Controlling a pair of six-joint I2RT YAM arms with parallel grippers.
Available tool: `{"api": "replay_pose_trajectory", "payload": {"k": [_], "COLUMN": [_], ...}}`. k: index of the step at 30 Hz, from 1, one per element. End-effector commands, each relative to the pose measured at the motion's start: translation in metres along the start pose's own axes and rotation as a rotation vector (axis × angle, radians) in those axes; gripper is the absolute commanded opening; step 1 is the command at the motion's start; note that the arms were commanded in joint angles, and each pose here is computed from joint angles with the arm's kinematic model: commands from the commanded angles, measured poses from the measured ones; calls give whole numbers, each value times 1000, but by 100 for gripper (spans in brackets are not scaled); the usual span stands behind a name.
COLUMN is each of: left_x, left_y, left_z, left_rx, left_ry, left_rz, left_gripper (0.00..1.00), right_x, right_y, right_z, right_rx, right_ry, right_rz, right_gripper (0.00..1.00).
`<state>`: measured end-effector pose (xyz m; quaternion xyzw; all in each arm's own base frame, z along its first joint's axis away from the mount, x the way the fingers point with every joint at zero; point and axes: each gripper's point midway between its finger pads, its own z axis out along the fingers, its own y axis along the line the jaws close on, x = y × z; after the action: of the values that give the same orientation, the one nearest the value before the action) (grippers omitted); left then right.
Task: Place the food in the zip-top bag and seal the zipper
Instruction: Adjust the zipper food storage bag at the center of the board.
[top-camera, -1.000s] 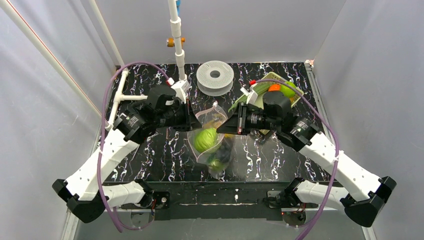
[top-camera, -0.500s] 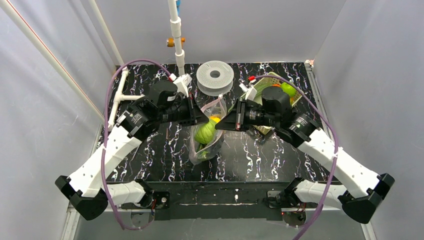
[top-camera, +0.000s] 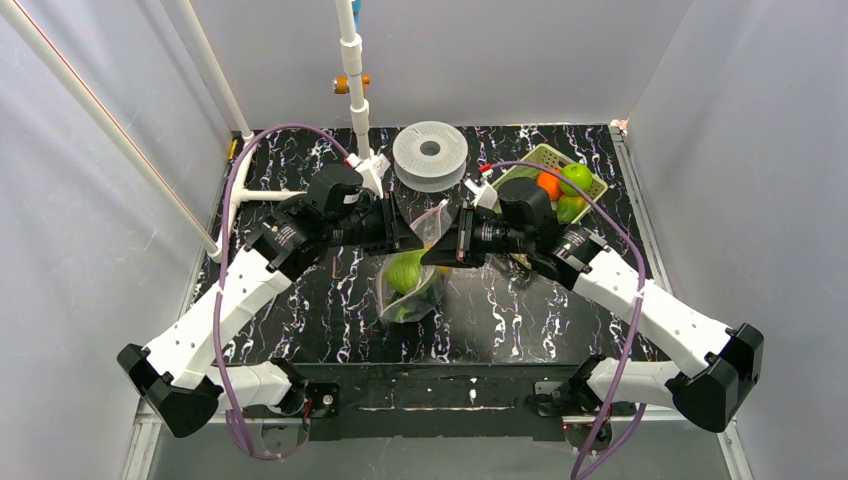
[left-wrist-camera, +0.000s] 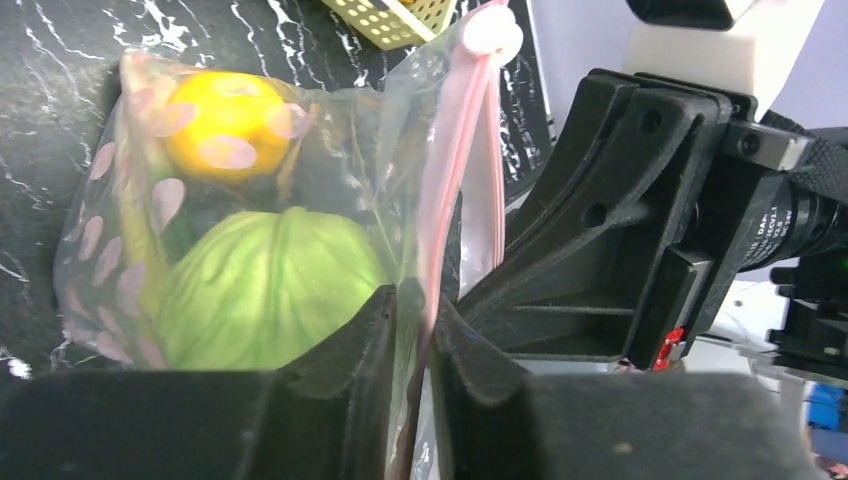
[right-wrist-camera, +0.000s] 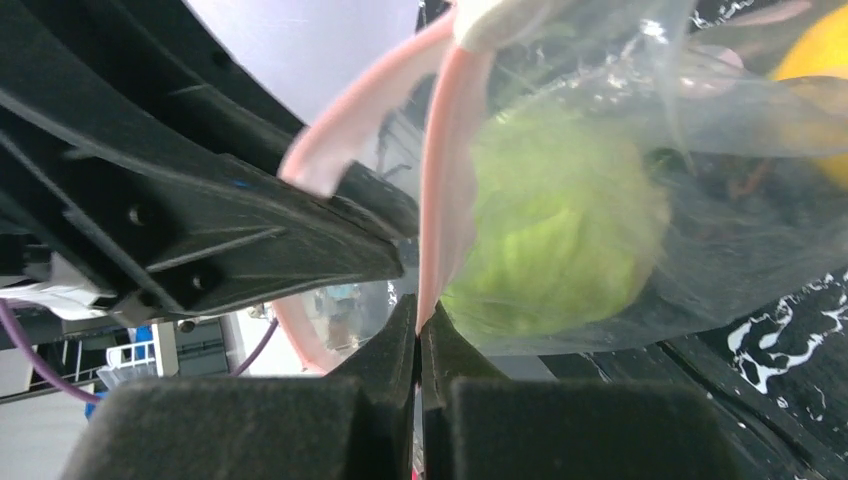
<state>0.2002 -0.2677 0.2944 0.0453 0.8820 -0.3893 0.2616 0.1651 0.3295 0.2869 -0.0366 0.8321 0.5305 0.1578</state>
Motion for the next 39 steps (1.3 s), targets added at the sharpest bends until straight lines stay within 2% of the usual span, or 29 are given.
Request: {"api": "replay_pose_trajectory", "payload": {"k": [1, 5, 10, 17, 19, 24, 31, 32, 33, 34, 35, 37, 38, 39], "left_x": [-3, 6, 21, 32, 30, 27, 10, 9, 11, 14, 17, 24, 25, 30], "left_y": [-27, -25, -23, -11, -5, 0, 14, 12, 11, 13, 12, 5, 3, -2], "left_z": [-16, -23, -30, -14, -10, -5, -21, -24, -29, -35, -38, -48, -53, -56], "left_rx": [119, 149, 162, -28, -101, -166, -254, -238, -210, -190, -163, -69, -30, 39], "left_ry": [-12, -20, -27, -48, -60, -84, -186, -199, -202, -187, -173, -132, -121, -89], "left_rz": [41, 77, 233, 449, 474, 511, 487, 495, 535, 620, 681, 856, 905, 958], "left_gripper": [24, 44, 65, 69, 65, 53, 14, 9, 0, 0, 0, 0, 0, 0], "right_x": [-22, -20, -27, -31, -29, -26, -18, -17, -15, -18, -22, -43, -50, -53], "right_y": [58, 56, 48, 52, 53, 53, 49, 49, 48, 46, 41, 29, 34, 37], "right_z": [-18, -15, -18, -15, -14, -17, -20, -21, -28, -42, -49, -78, -93, -99], "right_rx": [-160, -189, -154, -139, -142, -147, -145, -146, -129, -61, -24, 52, 22, -18], "right_ry": [-91, -93, -154, -157, -148, -148, -124, -123, -116, -113, -115, -128, -142, -165], "right_rz": [-67, 10, 106, 180, 183, 177, 106, 63, -71, -238, -345, -516, -607, -707], "right_gripper": [1, 1, 1, 1, 1, 1, 1, 11, 32, 48, 56, 62, 64, 72]}}
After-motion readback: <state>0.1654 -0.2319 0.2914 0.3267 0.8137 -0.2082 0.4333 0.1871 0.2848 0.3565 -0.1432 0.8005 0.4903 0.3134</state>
